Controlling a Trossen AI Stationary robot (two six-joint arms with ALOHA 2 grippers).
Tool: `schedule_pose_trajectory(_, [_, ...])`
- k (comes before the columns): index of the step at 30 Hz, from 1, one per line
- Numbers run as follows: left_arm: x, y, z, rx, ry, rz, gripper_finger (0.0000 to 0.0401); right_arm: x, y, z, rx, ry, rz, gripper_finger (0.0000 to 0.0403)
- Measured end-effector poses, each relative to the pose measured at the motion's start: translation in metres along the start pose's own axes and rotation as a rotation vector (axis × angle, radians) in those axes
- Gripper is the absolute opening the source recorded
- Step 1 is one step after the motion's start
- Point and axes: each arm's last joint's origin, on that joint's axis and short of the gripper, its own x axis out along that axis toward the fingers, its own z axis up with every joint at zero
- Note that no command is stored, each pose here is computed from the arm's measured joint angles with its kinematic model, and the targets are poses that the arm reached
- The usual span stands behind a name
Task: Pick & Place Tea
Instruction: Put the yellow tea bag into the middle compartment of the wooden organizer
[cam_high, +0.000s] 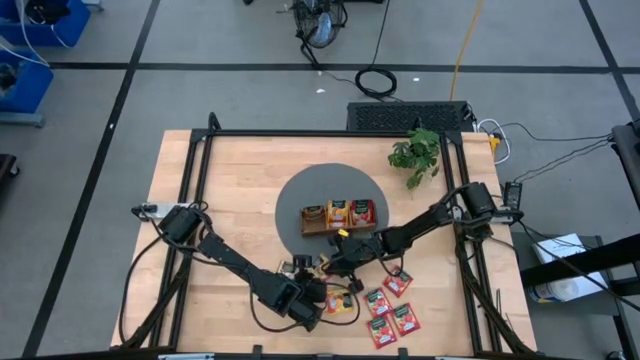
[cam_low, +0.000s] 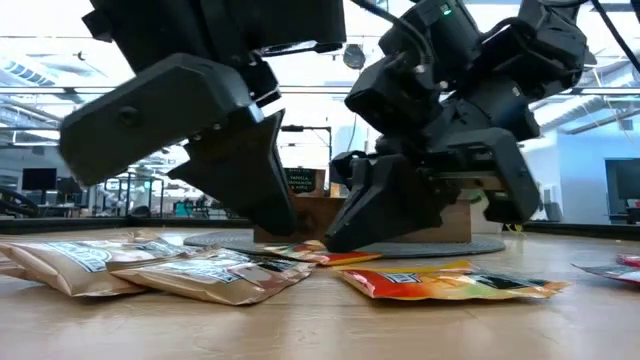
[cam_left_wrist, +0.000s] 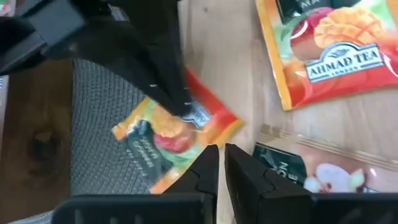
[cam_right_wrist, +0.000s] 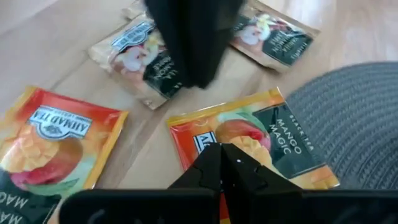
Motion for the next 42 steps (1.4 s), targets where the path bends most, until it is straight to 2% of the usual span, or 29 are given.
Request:
schedule_pose_trajectory(7, [0.000,0.000,0.000,0.008,0.001,0.000,0.0035,-0.001,0.002,-0.002,0.163,0.041,-0.004,0.0000])
schedule_pose_trajectory(10, [0.000,0.000,0.000,0.005,-0.001,-0.001,0.0035,-0.001,0.010,-0.001,0.205,0.046,-0.044,0.0000])
schedule_pose_trajectory(13, [0.001,0.001,0.001,-0.013,-0.001,-0.001,0.0035,0.000,0.022,0.000,0.202,0.049,-0.068,0.0000])
schedule_pose_trajectory(20, [0.012,0.013,0.002,-0.084,0.010,0.008,0.0035,0.000,0.041,0.001,0.215,0.051,-0.016,0.0000])
schedule_pose_trajectory(29, [0.024,0.021,-0.001,-0.111,0.021,-0.042,0.0035,0.000,0.042,-0.002,0.247,0.076,-0.092,0.0000])
schedule_pose_trajectory(42, [0.034,0.034,0.008,-0.119,-0.008,-0.068,0.0035,0.000,0.055,0.001,0.272,0.053,-0.050,0.0000])
